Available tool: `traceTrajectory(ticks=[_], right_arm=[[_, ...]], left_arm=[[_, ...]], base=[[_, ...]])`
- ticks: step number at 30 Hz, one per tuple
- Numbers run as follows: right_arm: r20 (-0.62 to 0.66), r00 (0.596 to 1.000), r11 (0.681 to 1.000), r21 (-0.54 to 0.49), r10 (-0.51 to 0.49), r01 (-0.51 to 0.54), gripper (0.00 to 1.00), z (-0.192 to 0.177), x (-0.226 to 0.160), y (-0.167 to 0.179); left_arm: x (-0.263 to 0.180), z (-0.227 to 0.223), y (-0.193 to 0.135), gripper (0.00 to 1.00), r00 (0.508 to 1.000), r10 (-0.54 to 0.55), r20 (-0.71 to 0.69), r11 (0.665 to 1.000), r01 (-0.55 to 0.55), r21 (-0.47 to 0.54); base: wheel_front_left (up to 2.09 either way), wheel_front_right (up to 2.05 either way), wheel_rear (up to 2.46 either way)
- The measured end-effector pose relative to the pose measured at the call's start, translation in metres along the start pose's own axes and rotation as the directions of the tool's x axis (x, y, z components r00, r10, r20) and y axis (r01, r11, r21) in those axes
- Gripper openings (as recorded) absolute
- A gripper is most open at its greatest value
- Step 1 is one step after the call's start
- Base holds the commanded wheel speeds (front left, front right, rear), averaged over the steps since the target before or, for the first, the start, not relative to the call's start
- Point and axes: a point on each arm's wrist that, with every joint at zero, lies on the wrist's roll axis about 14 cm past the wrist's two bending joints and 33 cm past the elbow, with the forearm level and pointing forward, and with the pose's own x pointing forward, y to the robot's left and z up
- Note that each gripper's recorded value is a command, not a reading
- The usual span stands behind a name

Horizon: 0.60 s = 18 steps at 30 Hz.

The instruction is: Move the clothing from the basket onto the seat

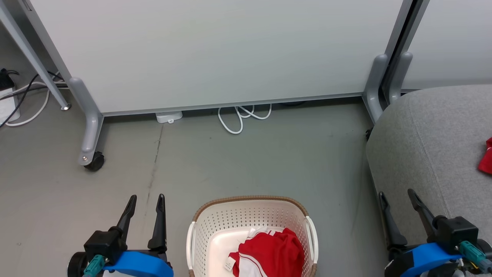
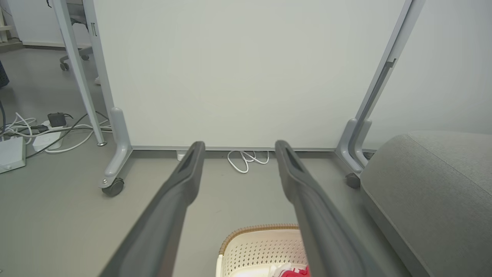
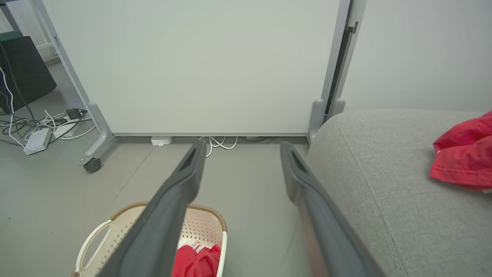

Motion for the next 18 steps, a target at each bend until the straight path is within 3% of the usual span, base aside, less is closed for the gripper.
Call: traceTrajectory(ticks=[9,18], right_arm=[[-0.017,1.0,1.0,-0.002,0.0,0.0,1.0,-0.007,0.013,-0.001],[0.002,1.0,1.0,-0.025,0.018,-0.017,1.0,-0.007,0.054,-0.003]], left_arm=[[0.012,-0.011,-0.003,1.0,0.999,-0.014,-0.036,1.0,0.014,-0.001],[0.051,-0.035,-0.015,1.0,0.992,-0.071,-0.103,0.997,0.072,0.007]], base=[[0.0,0.0,0.0],[0.0,0.0,0.0]])
